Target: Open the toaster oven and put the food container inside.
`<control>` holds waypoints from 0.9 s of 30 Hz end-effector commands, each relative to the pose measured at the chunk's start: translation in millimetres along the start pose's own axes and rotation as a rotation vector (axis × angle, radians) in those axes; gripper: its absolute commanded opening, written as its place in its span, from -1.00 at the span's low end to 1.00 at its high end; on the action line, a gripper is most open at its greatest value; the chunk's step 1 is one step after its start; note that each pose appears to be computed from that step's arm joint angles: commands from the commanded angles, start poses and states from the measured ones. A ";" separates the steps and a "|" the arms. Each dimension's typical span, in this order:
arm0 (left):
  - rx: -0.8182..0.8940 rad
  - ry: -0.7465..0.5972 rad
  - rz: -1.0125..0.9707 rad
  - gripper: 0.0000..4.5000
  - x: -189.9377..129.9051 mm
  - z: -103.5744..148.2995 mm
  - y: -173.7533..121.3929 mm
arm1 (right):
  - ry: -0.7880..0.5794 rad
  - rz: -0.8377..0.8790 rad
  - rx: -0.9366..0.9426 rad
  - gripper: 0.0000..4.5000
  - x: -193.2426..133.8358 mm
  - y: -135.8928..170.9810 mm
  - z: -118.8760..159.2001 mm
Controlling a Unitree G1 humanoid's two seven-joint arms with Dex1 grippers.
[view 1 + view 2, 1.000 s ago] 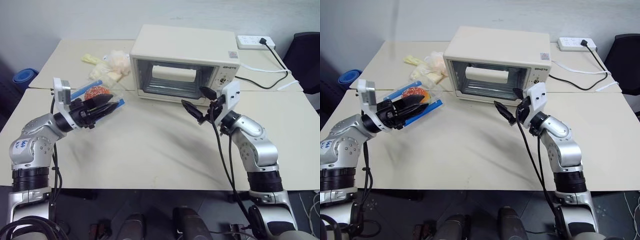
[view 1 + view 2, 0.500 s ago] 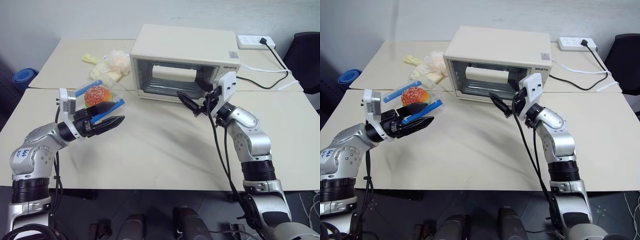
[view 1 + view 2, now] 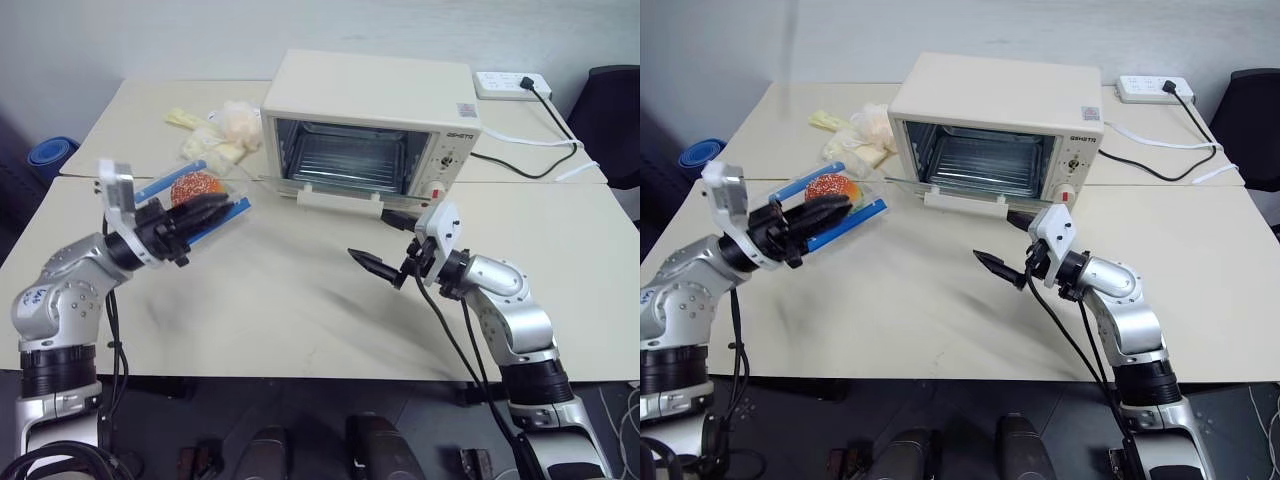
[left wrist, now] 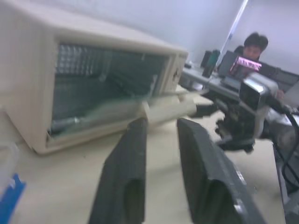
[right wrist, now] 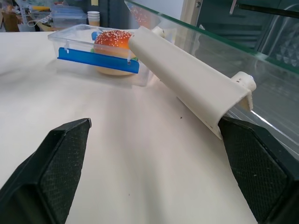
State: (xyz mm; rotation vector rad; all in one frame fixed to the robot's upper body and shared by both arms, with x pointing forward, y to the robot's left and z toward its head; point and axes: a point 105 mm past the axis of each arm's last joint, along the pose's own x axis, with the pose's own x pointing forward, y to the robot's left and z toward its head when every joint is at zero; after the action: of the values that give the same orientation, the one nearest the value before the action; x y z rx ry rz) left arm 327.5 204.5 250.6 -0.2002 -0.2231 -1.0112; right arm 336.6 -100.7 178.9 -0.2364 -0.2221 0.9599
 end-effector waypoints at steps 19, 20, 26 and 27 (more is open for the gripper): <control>0.265 0.128 -0.050 -0.99 95.0 -35.6 43.2 | -0.044 -0.022 -0.119 1.00 -9.9 3.2 10.1; 0.267 0.144 -0.073 -0.99 94.8 -38.3 41.1 | -0.036 -0.022 -0.121 1.00 -15.1 3.9 8.5; 0.285 0.180 -0.141 -0.99 98.4 -42.8 31.9 | 0.031 -0.041 -0.098 1.00 -64.5 18.2 -7.7; 0.299 0.191 -0.152 -0.99 98.7 -43.7 29.8 | 0.043 -0.044 -0.092 1.00 -75.4 22.2 -10.9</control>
State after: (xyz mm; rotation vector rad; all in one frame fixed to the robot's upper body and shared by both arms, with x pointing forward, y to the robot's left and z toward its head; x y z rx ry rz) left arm 411.4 132.5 219.7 0.1265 -0.1677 -1.1007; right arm 292.4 -144.9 140.6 -0.3155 -0.1605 0.9013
